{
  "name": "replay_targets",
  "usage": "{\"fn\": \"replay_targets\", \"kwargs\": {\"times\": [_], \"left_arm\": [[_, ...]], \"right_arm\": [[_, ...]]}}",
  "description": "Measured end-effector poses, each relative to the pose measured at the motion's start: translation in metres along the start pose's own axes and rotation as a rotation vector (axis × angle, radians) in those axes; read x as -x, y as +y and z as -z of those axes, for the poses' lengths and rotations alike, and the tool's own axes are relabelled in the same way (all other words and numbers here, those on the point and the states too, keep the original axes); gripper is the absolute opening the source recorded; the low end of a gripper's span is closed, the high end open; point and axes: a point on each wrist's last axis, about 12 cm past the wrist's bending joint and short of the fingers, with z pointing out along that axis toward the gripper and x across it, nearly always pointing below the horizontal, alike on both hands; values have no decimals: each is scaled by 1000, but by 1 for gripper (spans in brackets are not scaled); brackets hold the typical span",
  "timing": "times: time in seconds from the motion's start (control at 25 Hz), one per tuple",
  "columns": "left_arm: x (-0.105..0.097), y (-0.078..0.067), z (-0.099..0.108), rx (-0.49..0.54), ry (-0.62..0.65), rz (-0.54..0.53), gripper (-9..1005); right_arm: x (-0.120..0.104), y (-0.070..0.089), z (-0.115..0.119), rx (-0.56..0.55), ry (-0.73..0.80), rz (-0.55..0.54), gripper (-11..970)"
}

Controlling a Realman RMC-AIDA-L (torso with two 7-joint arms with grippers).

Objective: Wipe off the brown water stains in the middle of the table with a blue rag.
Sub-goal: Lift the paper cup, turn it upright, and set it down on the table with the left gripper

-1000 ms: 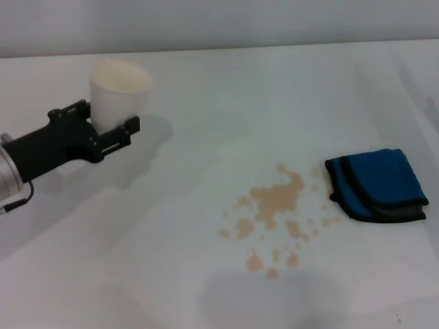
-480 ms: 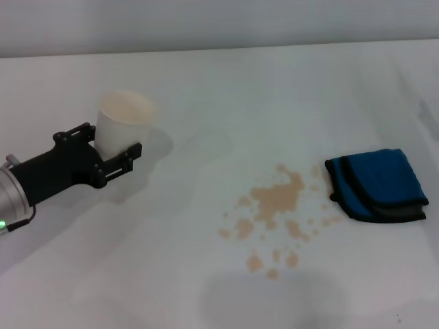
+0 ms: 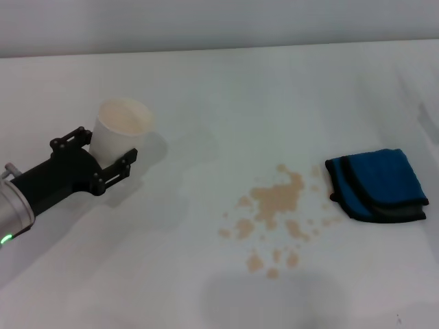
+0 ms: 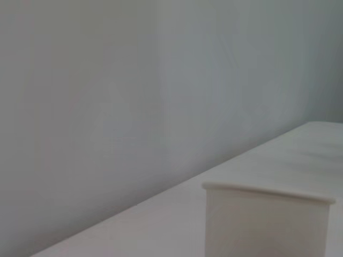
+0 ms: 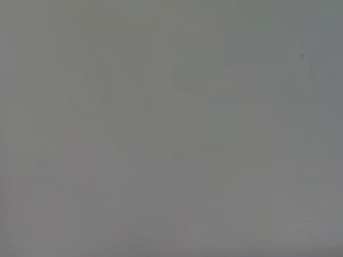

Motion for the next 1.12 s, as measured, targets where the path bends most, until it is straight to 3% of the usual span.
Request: {"fn": "replay_targets", "kwargs": {"times": [0.52,1.12], "left_arm": [[-18,-18,1,29,6,-31,689],[-27,-23,-1,27,62,-25,690]], "right_arm": [[0,2,-5,12,24,23,872],[0,2,-6,13,22,28,872]]}}
